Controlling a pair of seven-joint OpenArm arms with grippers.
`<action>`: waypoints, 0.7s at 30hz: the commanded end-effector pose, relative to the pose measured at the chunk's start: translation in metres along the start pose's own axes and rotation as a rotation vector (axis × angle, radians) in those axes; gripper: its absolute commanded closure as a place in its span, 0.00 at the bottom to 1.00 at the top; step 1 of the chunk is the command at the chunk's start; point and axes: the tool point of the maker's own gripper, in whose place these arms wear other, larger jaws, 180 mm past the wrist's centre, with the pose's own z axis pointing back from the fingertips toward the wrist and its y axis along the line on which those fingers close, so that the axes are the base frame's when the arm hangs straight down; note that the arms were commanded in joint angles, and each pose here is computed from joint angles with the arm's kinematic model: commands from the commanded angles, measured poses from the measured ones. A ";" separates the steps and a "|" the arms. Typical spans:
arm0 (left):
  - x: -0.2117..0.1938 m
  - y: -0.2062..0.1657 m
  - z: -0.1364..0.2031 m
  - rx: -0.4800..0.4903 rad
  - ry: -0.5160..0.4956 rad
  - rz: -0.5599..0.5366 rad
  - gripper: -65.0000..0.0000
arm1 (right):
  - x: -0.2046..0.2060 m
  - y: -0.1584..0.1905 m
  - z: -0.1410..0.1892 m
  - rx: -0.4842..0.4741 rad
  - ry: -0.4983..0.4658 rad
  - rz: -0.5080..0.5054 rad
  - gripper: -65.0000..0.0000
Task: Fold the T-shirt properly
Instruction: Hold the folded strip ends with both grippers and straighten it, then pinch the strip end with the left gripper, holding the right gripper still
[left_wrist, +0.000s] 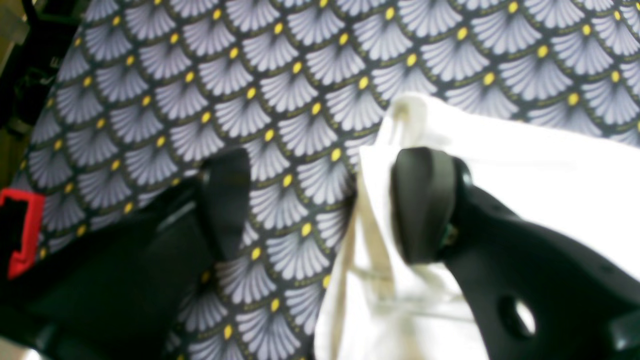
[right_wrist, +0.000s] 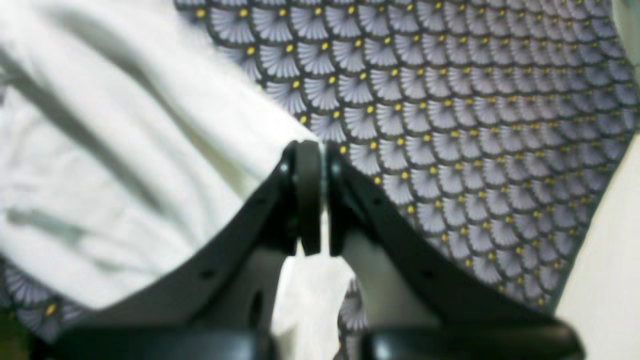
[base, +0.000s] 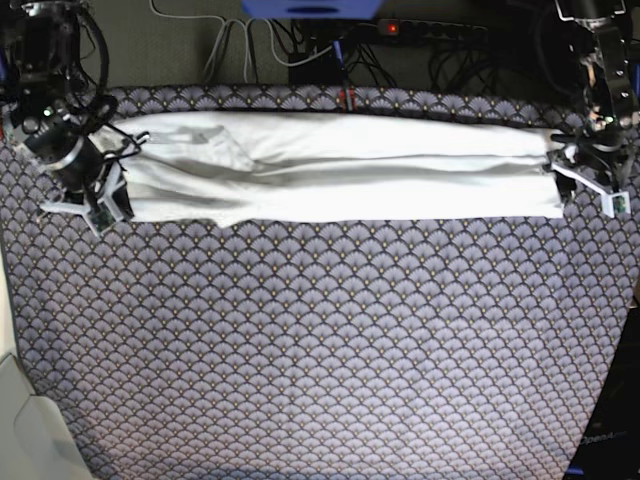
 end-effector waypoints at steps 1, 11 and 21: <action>0.018 0.008 0.001 0.014 -0.049 -0.012 0.32 | 0.008 -0.003 0.007 -0.010 -0.034 0.012 1.00; 0.018 0.007 0.001 0.013 -0.050 -0.013 0.32 | -0.026 0.029 0.024 0.059 0.045 0.004 1.00; 0.016 0.011 0.003 0.018 -0.044 -0.019 0.32 | -0.057 0.028 0.018 0.061 0.117 -0.054 1.00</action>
